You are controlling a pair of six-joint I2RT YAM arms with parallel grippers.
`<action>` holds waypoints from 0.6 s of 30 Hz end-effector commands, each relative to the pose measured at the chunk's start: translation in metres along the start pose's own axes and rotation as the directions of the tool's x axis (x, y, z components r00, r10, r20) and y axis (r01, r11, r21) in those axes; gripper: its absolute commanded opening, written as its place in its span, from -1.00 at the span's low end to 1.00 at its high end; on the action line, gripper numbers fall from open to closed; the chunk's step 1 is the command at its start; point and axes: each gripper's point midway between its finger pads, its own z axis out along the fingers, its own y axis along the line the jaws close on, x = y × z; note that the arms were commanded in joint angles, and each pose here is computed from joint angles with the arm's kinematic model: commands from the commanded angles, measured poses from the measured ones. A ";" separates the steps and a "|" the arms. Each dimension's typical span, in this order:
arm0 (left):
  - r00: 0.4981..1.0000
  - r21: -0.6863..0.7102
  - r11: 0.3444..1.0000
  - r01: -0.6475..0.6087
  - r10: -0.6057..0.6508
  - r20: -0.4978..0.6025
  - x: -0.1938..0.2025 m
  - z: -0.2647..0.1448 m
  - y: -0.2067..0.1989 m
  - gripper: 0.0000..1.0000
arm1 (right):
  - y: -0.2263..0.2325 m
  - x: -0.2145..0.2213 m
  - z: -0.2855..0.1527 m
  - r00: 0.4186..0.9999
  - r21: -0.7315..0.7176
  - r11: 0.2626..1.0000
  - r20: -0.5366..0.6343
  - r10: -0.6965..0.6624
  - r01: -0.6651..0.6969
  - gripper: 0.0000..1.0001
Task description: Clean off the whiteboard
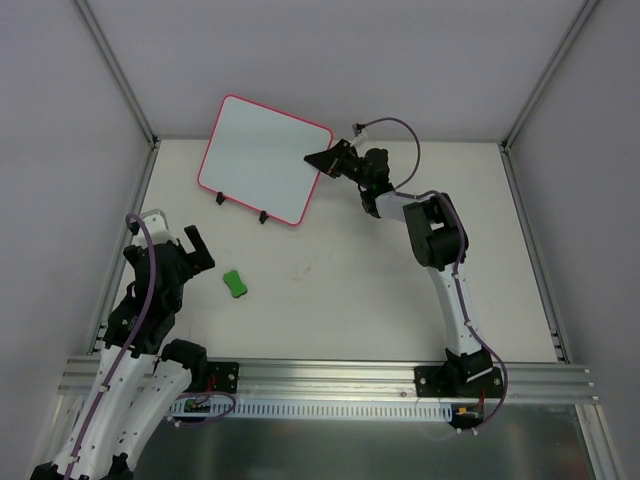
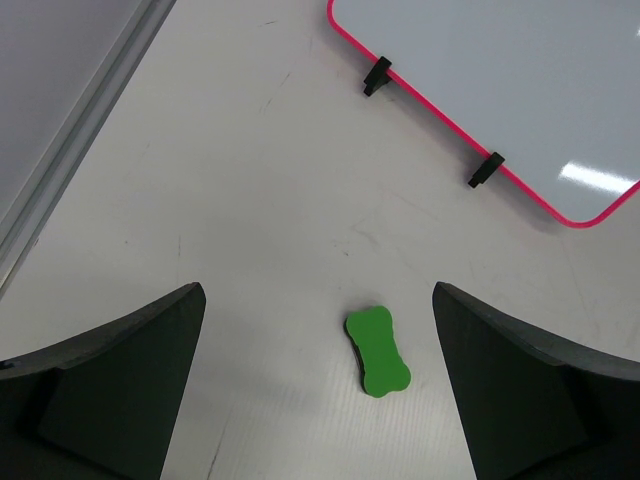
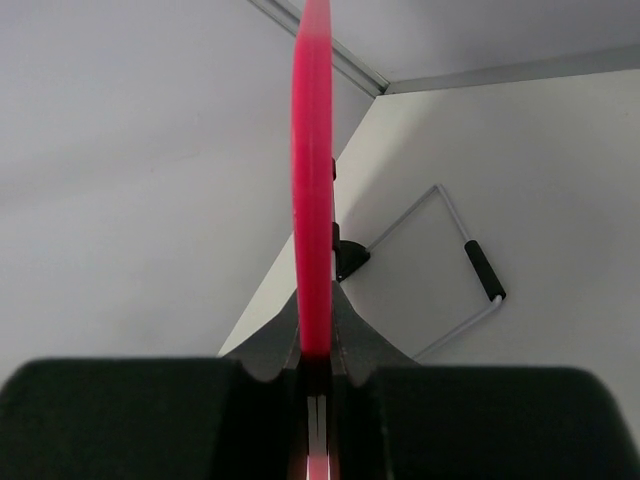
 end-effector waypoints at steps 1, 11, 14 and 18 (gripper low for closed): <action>1.000 -0.003 1.000 -0.007 0.007 0.003 0.001 0.001 0.001 0.97 | 0.062 -0.011 0.004 0.998 -0.188 0.980 0.015 -0.069 0.070 -0.99; 1.000 0.001 1.000 -0.011 0.011 0.000 0.001 0.001 0.000 0.98 | 0.057 0.007 -0.002 0.991 -0.210 0.972 -0.054 -0.120 0.106 -0.99; 1.000 0.002 1.000 -0.012 0.012 0.001 0.001 0.001 0.001 0.98 | 0.054 0.012 -0.006 0.990 -0.201 0.974 -0.064 -0.123 0.108 -0.87; 1.000 0.003 1.000 -0.012 0.012 0.001 0.001 0.001 0.000 0.98 | 0.055 0.013 -0.009 0.988 -0.201 0.972 -0.066 -0.137 0.121 -0.69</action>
